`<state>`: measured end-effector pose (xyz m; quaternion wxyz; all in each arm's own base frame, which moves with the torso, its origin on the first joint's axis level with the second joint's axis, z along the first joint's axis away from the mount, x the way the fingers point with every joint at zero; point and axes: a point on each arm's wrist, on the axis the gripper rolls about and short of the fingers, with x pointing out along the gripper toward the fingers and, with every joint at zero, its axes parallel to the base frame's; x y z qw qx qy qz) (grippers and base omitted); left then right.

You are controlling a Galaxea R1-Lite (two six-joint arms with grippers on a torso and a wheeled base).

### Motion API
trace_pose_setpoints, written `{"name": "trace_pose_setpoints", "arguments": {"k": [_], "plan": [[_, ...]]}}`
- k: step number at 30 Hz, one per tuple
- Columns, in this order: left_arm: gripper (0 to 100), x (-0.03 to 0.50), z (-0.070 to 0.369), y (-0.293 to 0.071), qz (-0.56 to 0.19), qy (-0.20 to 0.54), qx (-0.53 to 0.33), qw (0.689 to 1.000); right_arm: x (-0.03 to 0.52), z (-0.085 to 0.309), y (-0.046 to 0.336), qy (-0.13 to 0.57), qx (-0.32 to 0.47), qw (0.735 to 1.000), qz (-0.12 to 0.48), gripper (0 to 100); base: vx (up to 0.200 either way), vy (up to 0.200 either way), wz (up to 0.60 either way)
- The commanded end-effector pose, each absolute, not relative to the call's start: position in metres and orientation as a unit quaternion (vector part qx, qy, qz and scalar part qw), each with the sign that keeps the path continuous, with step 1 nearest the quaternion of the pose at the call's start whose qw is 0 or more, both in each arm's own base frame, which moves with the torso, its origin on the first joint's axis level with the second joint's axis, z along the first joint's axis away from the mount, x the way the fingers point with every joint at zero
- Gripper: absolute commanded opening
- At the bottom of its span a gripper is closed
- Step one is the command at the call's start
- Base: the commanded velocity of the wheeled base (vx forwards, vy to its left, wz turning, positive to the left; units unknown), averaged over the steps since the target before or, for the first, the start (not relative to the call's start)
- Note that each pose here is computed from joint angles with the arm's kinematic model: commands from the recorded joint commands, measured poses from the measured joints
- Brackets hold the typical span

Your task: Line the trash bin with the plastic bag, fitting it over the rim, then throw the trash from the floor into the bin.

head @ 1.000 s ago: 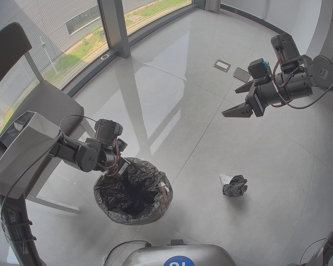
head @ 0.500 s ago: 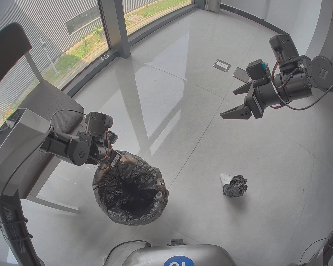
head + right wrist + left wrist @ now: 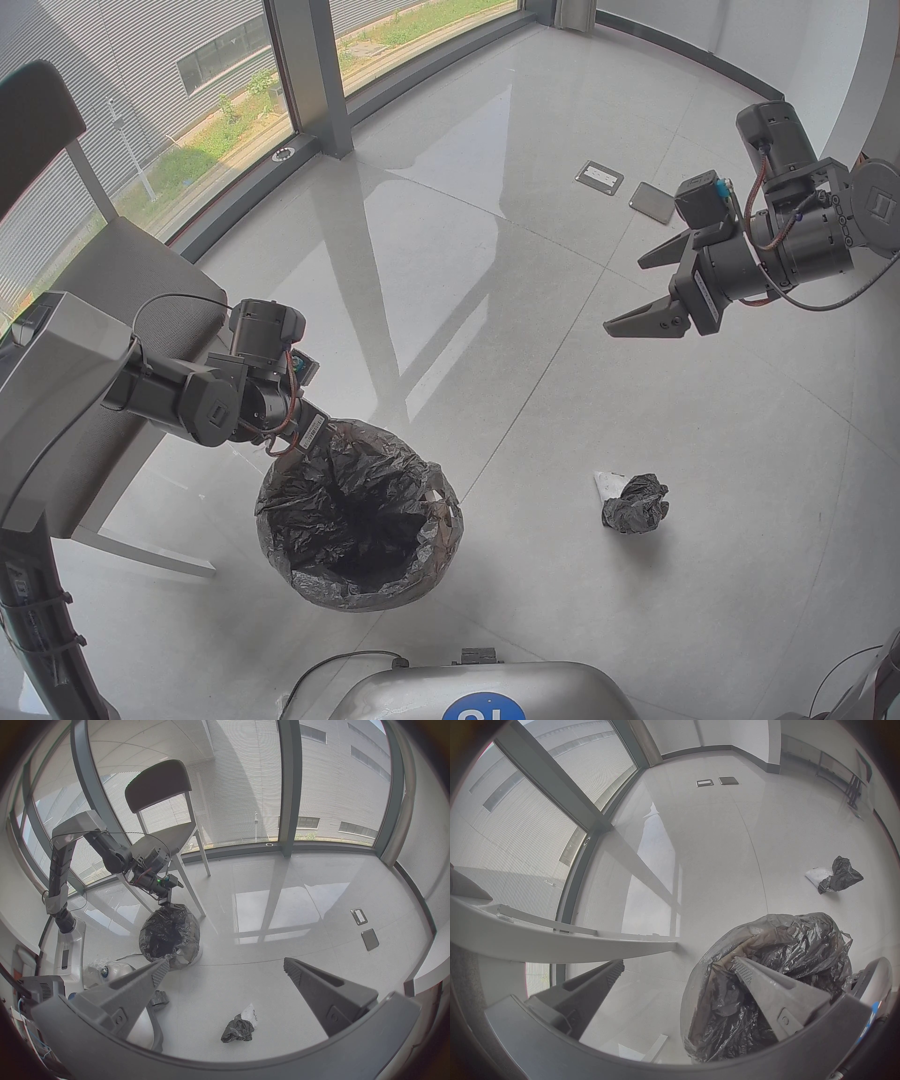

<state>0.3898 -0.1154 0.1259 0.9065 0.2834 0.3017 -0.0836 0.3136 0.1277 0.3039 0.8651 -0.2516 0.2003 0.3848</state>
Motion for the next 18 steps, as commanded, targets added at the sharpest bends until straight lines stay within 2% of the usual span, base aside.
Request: {"name": "trace_pose_setpoints", "arguments": {"k": [1, 8, 13, 18], "plan": [[100, 0.382, 0.134, -0.114, -0.085, 0.296, 0.283, 0.908, 0.307, 0.302, 0.121, 0.210, -0.250, 0.865, 0.381, 100, 0.000, 0.000, 0.00], [100, 0.355, 0.127, -0.114, -0.100, 0.314, 0.289, 0.899, 0.301, 0.287, 0.106, 0.241, -0.243, 0.864, 0.369, 100, 0.000, 0.000, 0.00], [100, 0.335, 0.138, -0.116, -0.109, 0.304, 0.279, 0.904, 0.289, 0.279, 0.093, 0.262, -0.238, 0.863, 0.361, 100, 0.000, 0.000, 0.00], [100, 0.309, 0.147, -0.122, -0.130, 0.296, 0.284, 0.903, 0.283, 0.252, 0.075, 0.312, -0.224, 0.857, 0.344, 100, 0.000, 0.000, 0.00]]}}
